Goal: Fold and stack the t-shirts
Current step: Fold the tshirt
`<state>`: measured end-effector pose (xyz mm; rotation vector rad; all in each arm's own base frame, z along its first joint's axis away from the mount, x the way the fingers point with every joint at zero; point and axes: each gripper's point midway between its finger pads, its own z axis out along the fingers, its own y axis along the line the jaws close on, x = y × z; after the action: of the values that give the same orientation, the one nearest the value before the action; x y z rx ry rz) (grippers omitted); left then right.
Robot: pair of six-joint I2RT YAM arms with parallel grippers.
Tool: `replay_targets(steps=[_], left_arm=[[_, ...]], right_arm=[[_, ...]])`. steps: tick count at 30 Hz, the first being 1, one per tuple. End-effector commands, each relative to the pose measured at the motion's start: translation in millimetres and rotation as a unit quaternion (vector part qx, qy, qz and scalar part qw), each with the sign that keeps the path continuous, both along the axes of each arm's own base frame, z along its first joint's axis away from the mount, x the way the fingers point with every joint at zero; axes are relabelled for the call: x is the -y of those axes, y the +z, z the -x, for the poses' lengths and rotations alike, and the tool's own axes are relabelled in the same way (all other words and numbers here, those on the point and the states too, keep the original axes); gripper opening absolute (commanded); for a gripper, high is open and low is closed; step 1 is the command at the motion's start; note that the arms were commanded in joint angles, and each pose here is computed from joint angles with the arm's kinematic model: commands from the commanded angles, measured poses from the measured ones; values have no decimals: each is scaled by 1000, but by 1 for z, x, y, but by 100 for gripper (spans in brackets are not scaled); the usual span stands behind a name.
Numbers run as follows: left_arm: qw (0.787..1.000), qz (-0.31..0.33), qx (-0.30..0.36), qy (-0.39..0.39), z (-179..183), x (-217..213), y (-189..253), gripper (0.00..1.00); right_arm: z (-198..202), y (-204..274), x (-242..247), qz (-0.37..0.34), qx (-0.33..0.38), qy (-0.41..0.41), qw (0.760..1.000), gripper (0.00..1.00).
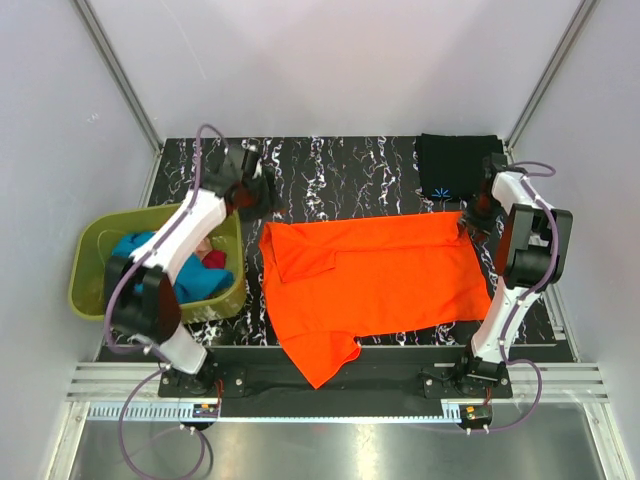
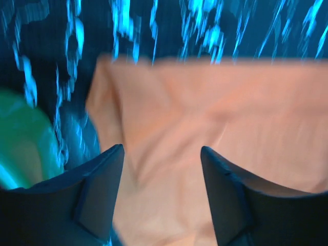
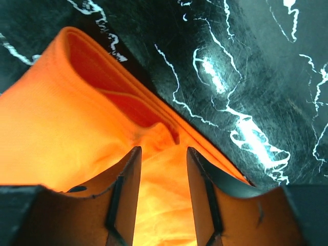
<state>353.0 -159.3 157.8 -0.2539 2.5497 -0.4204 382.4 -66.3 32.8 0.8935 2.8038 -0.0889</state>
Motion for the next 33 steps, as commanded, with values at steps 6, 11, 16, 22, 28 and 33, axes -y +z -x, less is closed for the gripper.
replay_targets(steps=[6,11,16,22,28,33], left_arm=[[999,-5,-10,37,-53,6,-10,52],[996,-18,-31,81,-66,3,-34,45],[987,-71,-78,125,-77,-9,-63,56],[975,-114,-100,165,-68,-27,-89,56],[970,-133,-119,166,-62,-35,-108,38],[968,-141,-125,166,-49,-41,-115,29]], right_arm=[[-29,52,-2,-11,77,-8,997,49],[-38,56,-4,-17,88,-3,996,49],[-46,68,-7,-19,106,5,994,49],[-60,67,-28,-59,125,30,990,43],[-79,48,-55,-100,123,52,986,22],[-99,38,-61,-119,128,44,984,4]])
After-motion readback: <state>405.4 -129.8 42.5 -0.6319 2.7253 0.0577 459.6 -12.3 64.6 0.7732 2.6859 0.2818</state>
